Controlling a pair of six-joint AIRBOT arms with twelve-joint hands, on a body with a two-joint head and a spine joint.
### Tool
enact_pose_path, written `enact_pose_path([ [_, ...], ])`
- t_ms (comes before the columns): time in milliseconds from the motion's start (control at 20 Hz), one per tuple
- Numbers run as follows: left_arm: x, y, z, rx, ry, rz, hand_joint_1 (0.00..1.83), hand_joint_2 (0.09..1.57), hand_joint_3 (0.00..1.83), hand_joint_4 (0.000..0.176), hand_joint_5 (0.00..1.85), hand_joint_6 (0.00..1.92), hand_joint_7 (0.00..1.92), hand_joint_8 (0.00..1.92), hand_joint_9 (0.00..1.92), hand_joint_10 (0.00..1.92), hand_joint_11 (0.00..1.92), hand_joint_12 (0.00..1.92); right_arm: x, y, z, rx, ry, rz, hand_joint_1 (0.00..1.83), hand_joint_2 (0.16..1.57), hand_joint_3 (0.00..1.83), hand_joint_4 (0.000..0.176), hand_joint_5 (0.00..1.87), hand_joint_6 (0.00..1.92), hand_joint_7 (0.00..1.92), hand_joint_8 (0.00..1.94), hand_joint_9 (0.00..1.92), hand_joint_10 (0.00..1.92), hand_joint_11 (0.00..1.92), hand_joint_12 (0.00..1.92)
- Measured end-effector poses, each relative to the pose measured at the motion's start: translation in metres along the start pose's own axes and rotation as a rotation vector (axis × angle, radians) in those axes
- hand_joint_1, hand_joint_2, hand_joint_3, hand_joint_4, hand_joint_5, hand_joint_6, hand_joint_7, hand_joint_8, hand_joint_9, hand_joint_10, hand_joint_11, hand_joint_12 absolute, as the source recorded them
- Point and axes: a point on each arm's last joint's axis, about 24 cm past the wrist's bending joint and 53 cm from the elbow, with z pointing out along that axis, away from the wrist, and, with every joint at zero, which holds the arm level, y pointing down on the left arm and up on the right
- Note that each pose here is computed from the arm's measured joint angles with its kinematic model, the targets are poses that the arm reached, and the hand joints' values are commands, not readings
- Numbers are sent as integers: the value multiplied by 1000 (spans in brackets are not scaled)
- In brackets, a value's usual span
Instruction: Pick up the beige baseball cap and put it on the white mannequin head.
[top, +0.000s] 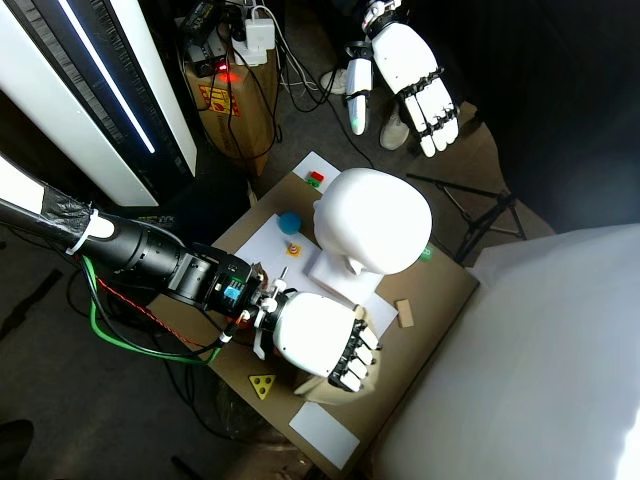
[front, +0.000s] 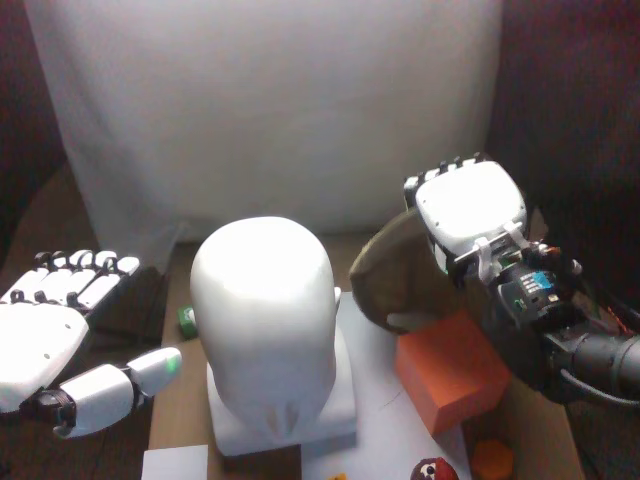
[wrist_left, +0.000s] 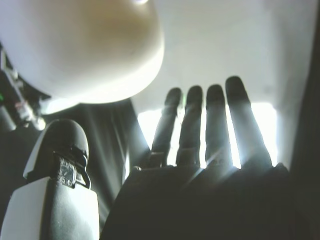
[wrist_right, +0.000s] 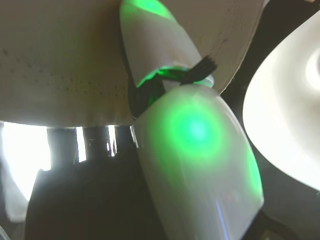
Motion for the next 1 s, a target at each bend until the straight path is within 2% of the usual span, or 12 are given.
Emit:
enact_pose_path([
  [200, -5, 1, 0, -1, -18, -5, 0, 1158, 0, 0, 65, 4, 47, 1, 25, 0, 0, 348, -35, 20, 9, -38, -81, 52, 1371, 1144, 0, 0, 856, 893, 930, 1093, 893, 1397, 870, 1418],
  [350, -8, 2, 1, -6, -31, -8, 0, 1157, 0, 0, 72, 7, 54, 4, 25, 0, 0, 346, -47, 40, 11, -86, -123, 48, 1369, 1151, 1, 0, 827, 921, 916, 1109, 892, 1405, 868, 1420],
  [550, -8, 2, 1, -4, -33, -7, 0, 1164, 2, 0, 104, 7, 83, 6, 45, 5, 0, 399, -86, 72, 17, -147, -222, 76, 1369, 1152, 0, 0, 824, 939, 917, 1106, 884, 1410, 865, 1423],
  [650, -9, 1, 1, -2, -37, -6, 0, 1168, 2, 0, 112, 5, 84, 2, 53, 4, 0, 436, -101, 87, 15, -193, -254, 52, 1369, 1150, 0, 0, 839, 924, 907, 1113, 895, 1404, 880, 1430],
  [750, -12, 1, 0, 1, -48, -4, 0, 1169, 1, 0, 110, 2, 78, 0, 45, 0, 0, 421, -108, 109, 7, -248, -275, 31, 1369, 1150, 0, 0, 839, 921, 907, 1113, 896, 1403, 881, 1429],
  [1000, -15, 2, 0, -6, -61, -6, 0, 1168, 0, 0, 120, 3, 98, 6, 52, 2, 0, 450, -117, 153, -3, -307, -292, 82, 1369, 1150, 0, 0, 834, 927, 911, 1108, 898, 1399, 875, 1422],
])
